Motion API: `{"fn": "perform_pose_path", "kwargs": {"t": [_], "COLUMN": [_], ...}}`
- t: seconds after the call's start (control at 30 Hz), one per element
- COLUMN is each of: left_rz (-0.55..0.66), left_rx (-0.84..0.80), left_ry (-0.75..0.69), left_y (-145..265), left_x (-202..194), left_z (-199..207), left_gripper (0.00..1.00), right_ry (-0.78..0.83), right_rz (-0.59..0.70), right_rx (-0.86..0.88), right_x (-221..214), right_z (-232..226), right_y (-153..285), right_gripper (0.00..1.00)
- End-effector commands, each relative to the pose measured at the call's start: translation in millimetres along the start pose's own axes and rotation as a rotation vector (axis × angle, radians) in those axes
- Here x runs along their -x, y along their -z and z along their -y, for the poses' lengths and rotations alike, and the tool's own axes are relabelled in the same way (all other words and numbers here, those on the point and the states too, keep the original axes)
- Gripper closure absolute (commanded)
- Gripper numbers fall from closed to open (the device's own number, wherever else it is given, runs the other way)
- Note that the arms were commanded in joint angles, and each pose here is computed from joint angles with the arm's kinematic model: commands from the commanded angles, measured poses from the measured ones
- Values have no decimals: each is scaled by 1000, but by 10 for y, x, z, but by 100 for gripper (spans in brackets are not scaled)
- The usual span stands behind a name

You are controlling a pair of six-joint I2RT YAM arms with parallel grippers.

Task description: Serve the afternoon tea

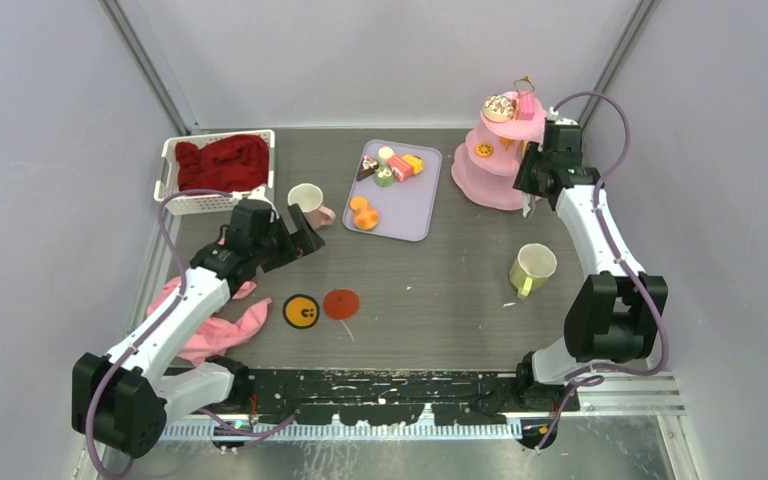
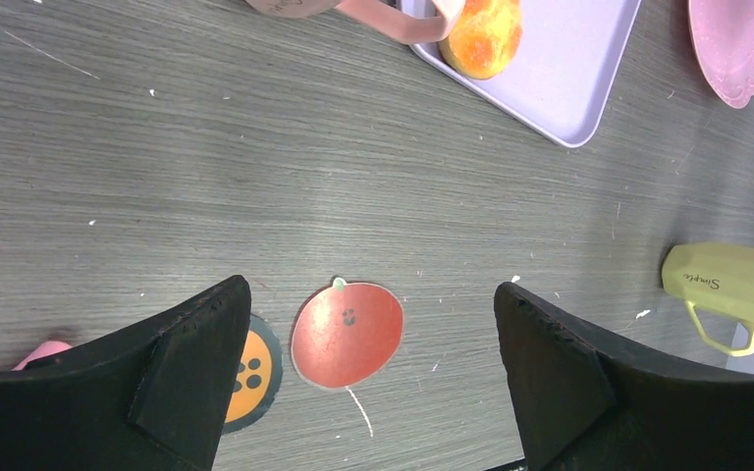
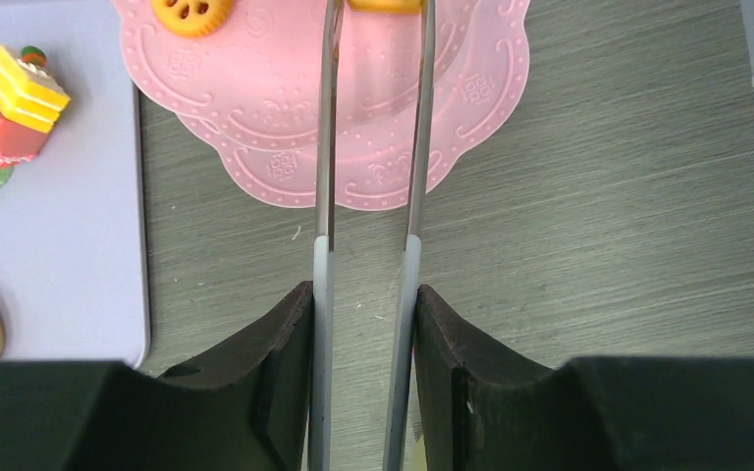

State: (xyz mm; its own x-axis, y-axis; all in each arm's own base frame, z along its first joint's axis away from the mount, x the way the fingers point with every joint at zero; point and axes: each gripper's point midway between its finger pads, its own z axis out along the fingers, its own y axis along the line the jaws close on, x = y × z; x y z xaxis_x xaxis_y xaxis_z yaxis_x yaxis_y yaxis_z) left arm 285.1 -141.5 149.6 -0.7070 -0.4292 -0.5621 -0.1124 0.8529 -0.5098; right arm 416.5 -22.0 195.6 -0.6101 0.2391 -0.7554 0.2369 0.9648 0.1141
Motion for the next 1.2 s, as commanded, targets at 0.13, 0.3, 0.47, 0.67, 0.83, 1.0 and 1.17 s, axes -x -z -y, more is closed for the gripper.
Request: {"fn": "perform_pose_path", "kwargs": {"t": [0.13, 0.3, 0.47, 0.67, 0.83, 1.0, 1.17], "left_rz": [40, 40, 35, 37, 34, 30, 32], "left_rx": [-32, -33, -39, -43, -50, -61, -74], "left_ry": [4, 7, 11, 13, 13, 18, 18], "left_y": [62, 64, 63, 85, 90, 92, 105], "left_x": [132, 136, 116, 117, 104, 91, 93], "left_z": [97, 102, 106, 111, 117, 133, 159], "left_gripper": [7, 7, 7, 7, 7, 7, 7], "right_ry": [-2, -15, -24, -41, -47, -44, -54], "right_rz": [124, 135, 133, 166, 205, 198, 170], "right_rx": [10, 21, 23, 32, 48, 66, 158], "right_x": [360, 370, 326, 358, 381, 253, -3], "right_z": [-33, -50, -46, -46, -42, -36, -147], "right_y": [-10, 32, 53, 228, 510, 718, 920], "right_gripper": [57, 53, 51, 51, 51, 55, 62]}}
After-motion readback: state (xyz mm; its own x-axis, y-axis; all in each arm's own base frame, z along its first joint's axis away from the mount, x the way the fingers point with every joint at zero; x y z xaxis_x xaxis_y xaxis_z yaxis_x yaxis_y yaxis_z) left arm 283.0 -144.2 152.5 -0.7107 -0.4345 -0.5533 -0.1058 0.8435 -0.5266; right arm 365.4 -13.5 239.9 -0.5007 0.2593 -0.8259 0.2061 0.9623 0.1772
